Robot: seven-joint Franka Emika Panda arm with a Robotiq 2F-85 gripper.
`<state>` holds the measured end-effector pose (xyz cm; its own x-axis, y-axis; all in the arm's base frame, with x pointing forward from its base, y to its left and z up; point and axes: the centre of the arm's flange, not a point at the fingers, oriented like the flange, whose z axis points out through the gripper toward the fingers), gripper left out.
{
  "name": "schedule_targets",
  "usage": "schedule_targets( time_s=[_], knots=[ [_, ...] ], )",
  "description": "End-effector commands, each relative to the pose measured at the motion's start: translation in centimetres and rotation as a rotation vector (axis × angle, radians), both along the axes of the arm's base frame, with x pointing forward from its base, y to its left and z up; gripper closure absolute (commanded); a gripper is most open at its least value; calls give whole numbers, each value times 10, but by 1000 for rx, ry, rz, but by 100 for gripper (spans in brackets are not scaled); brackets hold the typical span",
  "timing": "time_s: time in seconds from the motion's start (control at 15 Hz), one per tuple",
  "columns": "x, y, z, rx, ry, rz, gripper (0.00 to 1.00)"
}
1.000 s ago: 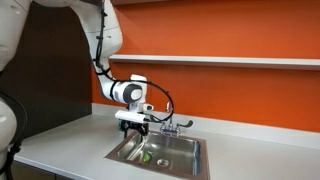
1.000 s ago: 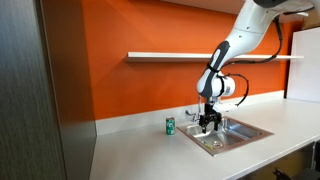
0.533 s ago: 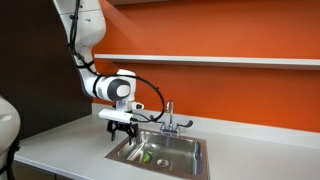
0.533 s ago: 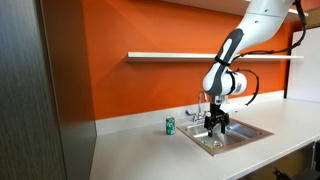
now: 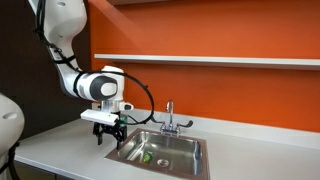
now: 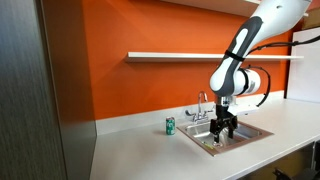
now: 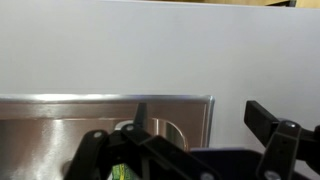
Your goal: Put the green packet inside the sink.
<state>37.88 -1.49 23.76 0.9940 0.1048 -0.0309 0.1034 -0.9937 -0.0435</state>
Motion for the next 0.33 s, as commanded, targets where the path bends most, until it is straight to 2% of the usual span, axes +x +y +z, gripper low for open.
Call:
schedule_targets(
  time_s=[0.0, 0.27],
  knots=[
    [0, 0, 0, 0, 0, 0, 0],
    [1, -1, -2, 1, 4, -3, 0]
  ],
)
